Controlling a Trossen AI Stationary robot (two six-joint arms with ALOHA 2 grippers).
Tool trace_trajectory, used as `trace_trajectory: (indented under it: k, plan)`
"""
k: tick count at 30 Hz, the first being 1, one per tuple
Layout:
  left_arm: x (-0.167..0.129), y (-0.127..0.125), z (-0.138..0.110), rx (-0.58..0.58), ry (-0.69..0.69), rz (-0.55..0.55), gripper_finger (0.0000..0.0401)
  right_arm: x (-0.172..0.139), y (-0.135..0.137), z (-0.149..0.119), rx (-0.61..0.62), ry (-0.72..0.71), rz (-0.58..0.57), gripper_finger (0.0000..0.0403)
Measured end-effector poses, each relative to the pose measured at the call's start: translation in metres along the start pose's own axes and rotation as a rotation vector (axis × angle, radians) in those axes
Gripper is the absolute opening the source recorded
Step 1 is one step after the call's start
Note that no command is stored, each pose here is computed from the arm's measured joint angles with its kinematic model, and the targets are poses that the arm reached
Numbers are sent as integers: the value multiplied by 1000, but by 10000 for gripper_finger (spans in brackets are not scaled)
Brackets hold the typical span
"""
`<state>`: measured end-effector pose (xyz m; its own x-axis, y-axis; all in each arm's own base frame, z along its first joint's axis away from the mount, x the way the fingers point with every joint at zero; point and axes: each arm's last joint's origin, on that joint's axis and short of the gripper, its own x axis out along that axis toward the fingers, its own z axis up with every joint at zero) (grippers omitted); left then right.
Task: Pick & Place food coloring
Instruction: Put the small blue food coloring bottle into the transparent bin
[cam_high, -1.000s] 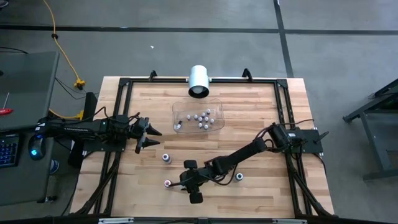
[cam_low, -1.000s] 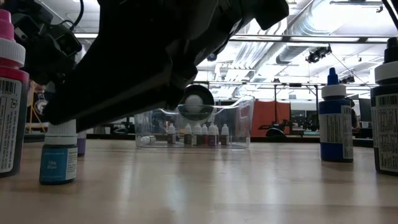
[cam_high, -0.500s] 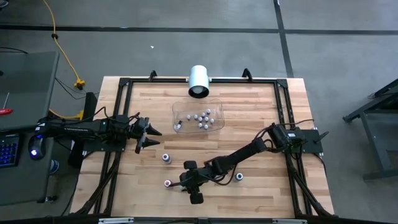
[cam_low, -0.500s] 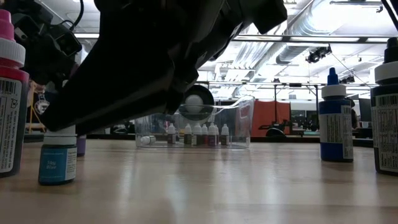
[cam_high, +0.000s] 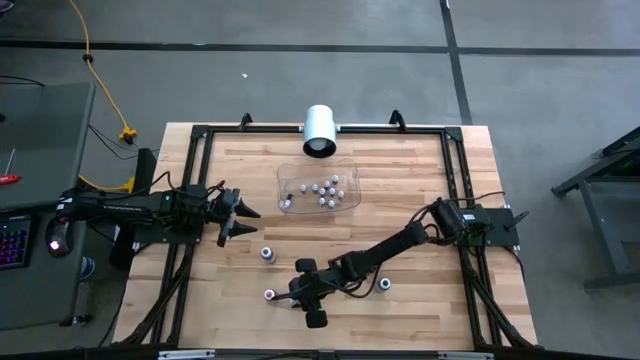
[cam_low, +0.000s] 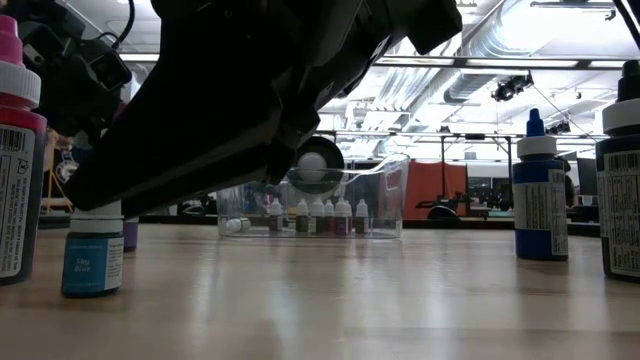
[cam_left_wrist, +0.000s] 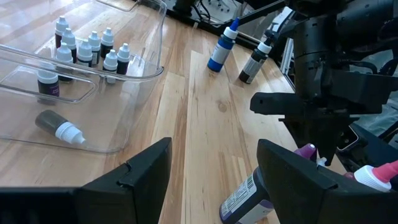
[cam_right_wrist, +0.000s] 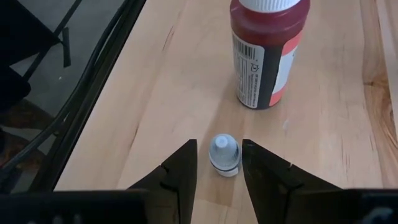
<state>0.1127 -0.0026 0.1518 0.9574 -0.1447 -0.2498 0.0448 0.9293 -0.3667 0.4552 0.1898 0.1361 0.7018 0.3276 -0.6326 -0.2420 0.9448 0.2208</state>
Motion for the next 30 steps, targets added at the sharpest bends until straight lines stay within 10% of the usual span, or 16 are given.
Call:
trace_trajectory:
  k: [18,30]
  plan:
    - [0,0,0,0,0,0,234,2,-1,-2,0,6,-1,113]
    - [0,0,0,0,0,0,234,2,-1,-2,0,2,0,44]
